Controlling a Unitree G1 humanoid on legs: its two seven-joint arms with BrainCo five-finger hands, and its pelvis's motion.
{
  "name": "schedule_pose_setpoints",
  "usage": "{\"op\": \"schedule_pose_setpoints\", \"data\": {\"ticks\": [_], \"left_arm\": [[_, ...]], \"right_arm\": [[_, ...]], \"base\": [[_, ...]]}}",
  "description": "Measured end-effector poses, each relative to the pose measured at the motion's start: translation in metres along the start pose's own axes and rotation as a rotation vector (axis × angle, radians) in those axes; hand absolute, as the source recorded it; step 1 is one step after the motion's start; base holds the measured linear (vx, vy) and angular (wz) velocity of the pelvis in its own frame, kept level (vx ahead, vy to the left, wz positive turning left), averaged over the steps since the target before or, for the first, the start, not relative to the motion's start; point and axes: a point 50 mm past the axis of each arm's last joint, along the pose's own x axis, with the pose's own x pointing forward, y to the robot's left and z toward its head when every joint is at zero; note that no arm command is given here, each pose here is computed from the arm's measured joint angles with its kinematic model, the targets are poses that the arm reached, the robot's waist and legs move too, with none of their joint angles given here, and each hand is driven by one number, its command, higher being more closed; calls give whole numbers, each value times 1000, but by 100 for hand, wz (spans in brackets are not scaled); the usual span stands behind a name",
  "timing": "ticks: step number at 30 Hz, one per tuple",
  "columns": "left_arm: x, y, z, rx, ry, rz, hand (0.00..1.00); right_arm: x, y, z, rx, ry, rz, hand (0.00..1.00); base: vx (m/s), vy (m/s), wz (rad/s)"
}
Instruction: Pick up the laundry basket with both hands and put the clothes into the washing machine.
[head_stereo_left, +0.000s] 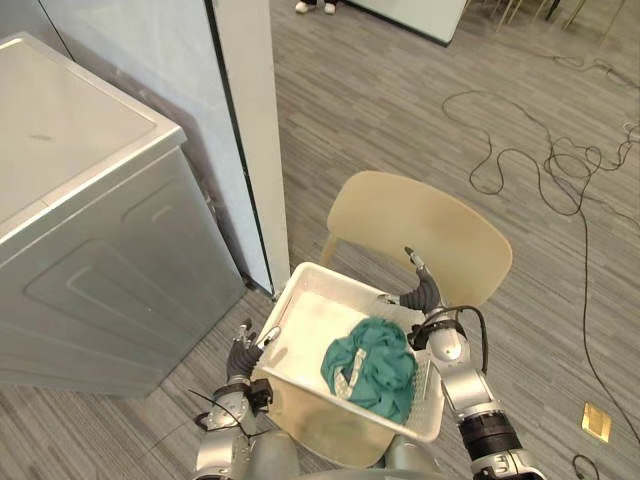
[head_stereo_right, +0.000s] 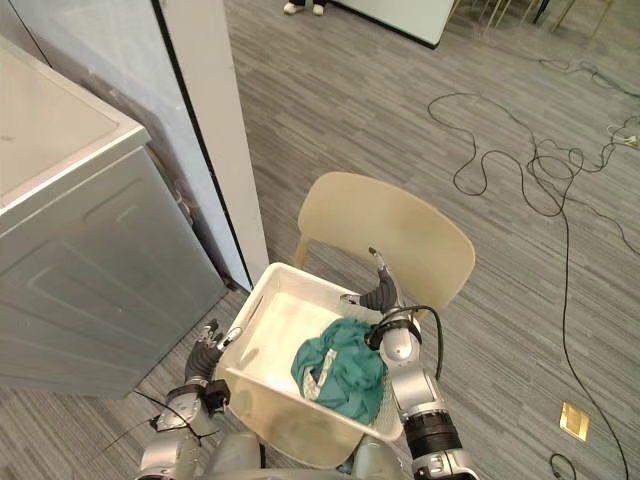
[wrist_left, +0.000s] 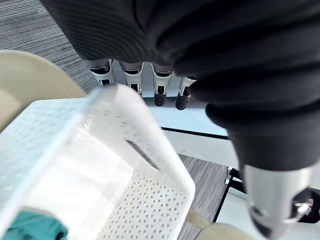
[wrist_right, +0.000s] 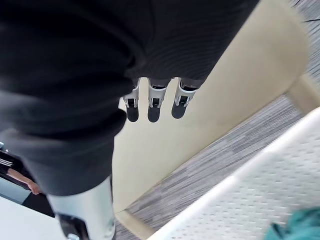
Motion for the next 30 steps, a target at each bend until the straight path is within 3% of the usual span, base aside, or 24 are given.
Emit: {"op": "schedule_pose_setpoints", "data": {"ticks": [8, 22, 30], "left_arm": [[-1, 19, -13, 0, 70, 54, 0], [3, 15, -15, 10, 84, 62, 0], [2, -3, -12, 93, 63, -32, 0]], "right_arm": [[-21, 7, -4, 28, -5, 63, 0], [-27, 23, 1, 22, -43, 139, 0], [-16, 15, -24, -71, 60, 126, 0]], "base": [[-14, -69, 0], [-67, 92, 0], [-44, 166, 13]]}}
